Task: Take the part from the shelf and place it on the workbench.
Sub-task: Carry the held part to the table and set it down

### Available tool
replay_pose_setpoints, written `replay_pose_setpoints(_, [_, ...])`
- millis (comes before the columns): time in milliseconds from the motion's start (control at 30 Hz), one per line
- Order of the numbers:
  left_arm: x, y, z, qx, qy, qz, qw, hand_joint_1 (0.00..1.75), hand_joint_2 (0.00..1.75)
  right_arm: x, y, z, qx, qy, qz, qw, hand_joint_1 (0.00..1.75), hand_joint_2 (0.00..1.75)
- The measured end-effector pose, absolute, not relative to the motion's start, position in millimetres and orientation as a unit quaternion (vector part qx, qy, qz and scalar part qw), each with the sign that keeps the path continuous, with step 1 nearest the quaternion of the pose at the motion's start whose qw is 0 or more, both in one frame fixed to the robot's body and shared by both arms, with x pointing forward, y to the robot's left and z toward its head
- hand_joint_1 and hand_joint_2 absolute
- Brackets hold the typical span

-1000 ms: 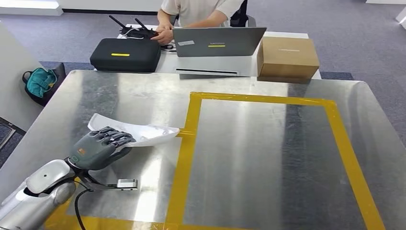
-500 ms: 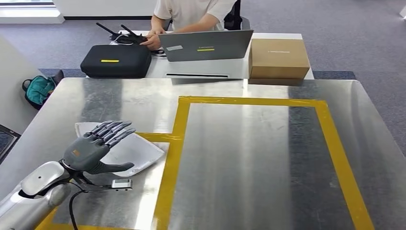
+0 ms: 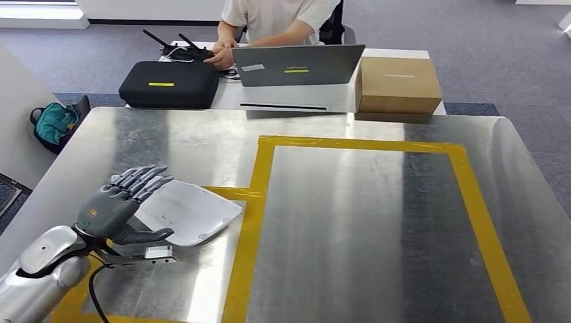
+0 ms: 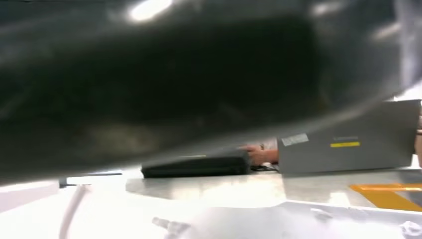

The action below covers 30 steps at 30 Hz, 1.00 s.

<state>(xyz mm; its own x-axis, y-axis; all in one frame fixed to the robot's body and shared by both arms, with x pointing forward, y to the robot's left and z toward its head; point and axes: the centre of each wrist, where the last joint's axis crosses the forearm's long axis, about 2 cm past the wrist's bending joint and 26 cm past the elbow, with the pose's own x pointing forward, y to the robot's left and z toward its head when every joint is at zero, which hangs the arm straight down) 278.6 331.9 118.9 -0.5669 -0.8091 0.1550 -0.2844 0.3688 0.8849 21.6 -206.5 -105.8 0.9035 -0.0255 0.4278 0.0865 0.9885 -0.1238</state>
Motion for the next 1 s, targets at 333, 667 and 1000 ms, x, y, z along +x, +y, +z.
replay_pose_setpoints(333, [277.5,338.1,117.2,0.353,-0.765,-0.437,0.316,0.00,0.00,34.9,-207.7,-104.9,-0.066,-0.239,-0.027,0.969,0.00,0.00])
replay_pose_setpoints(667, [273.4,339.7,113.3,0.350,-0.761,-0.439,0.324,0.00,0.00,37.9,-209.3,-104.9,-0.067,-0.241,-0.028,0.968,0.00,0.00])
replay_pose_setpoints(1000, [273.9,341.4,113.4,0.345,-0.757,-0.442,0.335,0.00,0.00,38.2,-209.1,-104.8,-0.065,-0.241,-0.030,0.968,0.00,0.00])
